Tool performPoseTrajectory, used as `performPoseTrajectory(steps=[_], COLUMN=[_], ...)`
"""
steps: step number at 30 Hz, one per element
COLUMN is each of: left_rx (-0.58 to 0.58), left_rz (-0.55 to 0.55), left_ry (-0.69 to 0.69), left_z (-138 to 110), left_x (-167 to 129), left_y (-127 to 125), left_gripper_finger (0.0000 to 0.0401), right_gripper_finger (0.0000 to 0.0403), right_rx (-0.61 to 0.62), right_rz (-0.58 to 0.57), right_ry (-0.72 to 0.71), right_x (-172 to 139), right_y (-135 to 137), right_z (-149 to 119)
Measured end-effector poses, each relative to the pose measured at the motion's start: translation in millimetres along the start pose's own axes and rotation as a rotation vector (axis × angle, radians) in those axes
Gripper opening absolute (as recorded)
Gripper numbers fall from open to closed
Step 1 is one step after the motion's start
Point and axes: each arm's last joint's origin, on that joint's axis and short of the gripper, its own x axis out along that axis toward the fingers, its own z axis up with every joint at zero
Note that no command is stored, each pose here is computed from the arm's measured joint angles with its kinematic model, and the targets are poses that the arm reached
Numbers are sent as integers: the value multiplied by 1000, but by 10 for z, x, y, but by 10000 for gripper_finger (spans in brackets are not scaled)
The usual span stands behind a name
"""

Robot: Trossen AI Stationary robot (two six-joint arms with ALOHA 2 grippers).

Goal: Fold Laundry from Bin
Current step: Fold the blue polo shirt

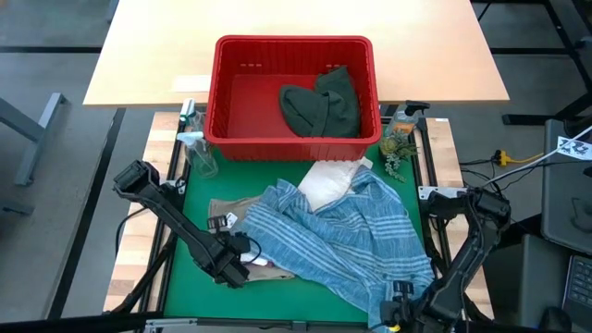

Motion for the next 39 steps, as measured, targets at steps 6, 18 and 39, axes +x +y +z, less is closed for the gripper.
performPoseTrajectory(steps=[6, 18, 39], left_rx=[-17, -3, 101], left_rz=[-28, -184, -251], left_ry=[-186, -495, -703], left_z=[186, 673, 1274], left_x=[-198, -262, -94], left_y=[-21, -52, -28], left_gripper_finger=[89, 89, 89], right_gripper_finger=[149, 149, 149], right_rx=[5, 19, -41], right_rz=[-32, -144, -242], right_ry=[-89, -2, -235], right_x=[-214, -251, -262], right_y=[-62, -181, -309], right_z=[9, -76, 264])
